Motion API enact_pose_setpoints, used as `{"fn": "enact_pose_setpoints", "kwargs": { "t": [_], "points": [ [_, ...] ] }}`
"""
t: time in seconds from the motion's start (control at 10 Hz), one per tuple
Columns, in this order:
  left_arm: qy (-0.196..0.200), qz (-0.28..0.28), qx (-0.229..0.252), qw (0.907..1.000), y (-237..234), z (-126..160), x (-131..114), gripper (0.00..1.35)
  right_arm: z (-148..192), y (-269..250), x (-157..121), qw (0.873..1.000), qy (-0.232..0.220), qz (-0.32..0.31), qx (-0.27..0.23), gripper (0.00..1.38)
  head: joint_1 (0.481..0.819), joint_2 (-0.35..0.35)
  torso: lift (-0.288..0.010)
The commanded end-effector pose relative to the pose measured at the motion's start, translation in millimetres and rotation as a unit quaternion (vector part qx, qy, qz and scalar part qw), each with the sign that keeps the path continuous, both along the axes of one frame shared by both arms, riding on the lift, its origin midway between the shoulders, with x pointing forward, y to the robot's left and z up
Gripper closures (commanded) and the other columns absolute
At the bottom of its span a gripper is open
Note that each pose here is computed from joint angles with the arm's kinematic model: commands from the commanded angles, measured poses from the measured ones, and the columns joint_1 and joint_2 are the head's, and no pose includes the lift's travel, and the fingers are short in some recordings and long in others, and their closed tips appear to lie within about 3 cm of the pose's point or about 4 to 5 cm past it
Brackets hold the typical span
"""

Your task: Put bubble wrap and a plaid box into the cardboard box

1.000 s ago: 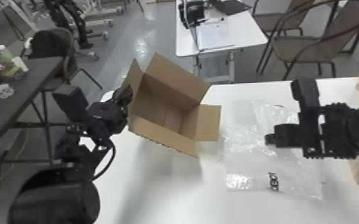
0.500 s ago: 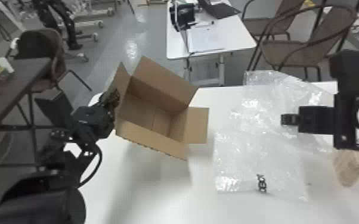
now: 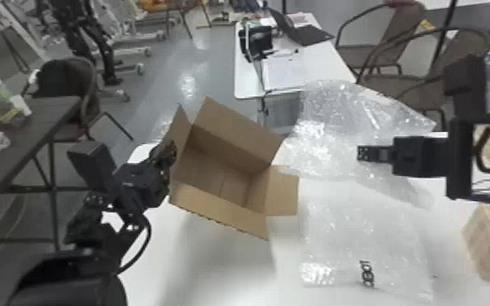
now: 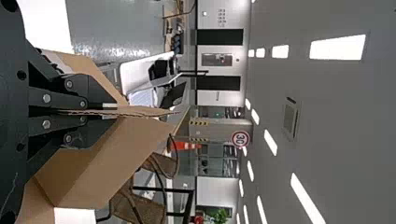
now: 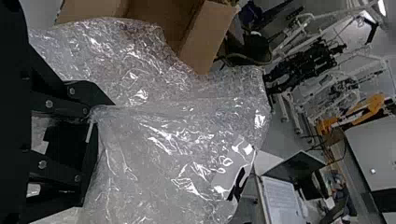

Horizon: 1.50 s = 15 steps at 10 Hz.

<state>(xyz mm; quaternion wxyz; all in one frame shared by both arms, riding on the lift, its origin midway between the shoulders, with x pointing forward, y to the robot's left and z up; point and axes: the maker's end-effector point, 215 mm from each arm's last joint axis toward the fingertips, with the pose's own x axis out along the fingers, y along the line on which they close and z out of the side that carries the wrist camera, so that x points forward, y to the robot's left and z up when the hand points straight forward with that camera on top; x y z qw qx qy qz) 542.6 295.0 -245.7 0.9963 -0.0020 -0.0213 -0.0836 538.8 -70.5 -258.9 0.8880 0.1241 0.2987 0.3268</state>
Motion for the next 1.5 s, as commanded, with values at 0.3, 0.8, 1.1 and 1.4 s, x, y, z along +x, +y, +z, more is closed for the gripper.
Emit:
{"fn": "enact_pose_setpoints", "kwargs": {
  "t": [0.3, 0.8, 1.1, 1.4],
  "points": [
    [0.004, -0.003, -0.001, 1.0000, -5, -4, 2, 1.22, -12, 70, 6, 0.989, -0.008, 0.132, 0.060, 1.27, 0.609, 0.271, -0.109],
    [0.006, -0.008, -0.003, 0.9999, -11, -7, 3, 1.22, -57, 132, 1, 0.965, 0.005, 0.246, 0.087, 1.27, 0.630, 0.320, -0.109],
    [0.003, -0.013, 0.002, 0.9999, -17, -3, 6, 1.22, -68, 159, 5, 0.958, 0.003, 0.271, 0.092, 1.27, 0.634, 0.345, -0.109],
    [0.001, -0.015, 0.003, 0.9999, -19, -2, 8, 1.22, -100, 168, 3, 0.955, 0.028, 0.275, 0.111, 1.27, 0.642, 0.350, -0.109]
  ]
}}
